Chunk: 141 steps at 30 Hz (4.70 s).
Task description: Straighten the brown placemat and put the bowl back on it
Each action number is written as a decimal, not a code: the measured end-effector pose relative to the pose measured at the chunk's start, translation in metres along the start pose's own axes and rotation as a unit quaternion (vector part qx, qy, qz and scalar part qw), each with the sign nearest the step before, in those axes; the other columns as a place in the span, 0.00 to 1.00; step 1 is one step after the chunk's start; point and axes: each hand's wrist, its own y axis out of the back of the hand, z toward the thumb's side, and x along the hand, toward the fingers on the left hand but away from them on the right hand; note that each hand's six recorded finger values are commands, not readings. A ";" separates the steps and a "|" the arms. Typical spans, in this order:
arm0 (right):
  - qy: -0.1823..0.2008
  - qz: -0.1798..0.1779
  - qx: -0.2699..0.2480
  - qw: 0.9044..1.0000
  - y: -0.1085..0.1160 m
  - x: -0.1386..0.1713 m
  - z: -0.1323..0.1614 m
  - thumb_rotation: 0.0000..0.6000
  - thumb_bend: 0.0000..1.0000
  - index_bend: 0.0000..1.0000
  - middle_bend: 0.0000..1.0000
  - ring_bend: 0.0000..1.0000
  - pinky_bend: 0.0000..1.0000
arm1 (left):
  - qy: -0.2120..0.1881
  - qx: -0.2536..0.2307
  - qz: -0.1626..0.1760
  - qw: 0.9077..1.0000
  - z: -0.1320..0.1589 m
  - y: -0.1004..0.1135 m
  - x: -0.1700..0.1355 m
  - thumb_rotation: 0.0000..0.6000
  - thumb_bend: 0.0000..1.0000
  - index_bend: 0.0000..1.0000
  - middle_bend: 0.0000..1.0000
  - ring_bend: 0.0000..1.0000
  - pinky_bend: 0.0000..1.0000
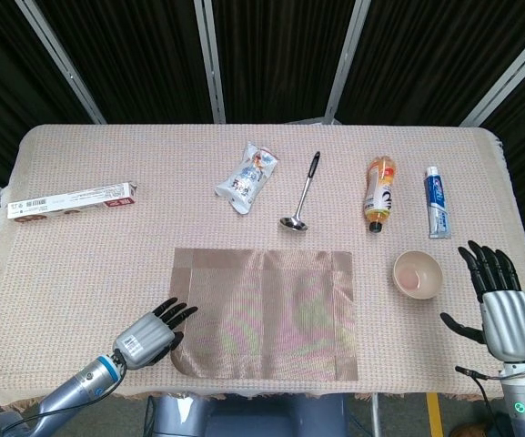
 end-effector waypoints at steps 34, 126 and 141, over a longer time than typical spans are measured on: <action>-0.018 0.061 0.012 0.998 -0.034 -0.007 -0.012 1.00 0.00 0.06 0.00 0.00 0.00 | 0.032 -0.065 0.142 0.987 -0.042 0.075 -0.057 1.00 0.00 0.00 0.00 0.00 0.00; 0.394 0.180 0.148 0.889 -0.171 -0.063 0.234 1.00 0.00 0.00 0.00 0.00 0.00 | 0.304 -0.091 0.295 0.901 -0.157 0.122 -0.141 1.00 0.00 0.00 0.00 0.00 0.00; 0.246 0.064 0.120 0.960 -0.063 -0.065 0.125 1.00 0.00 0.00 0.00 0.00 0.00 | 0.327 -0.066 0.296 0.895 -0.144 0.111 -0.165 1.00 0.00 0.00 0.00 0.00 0.00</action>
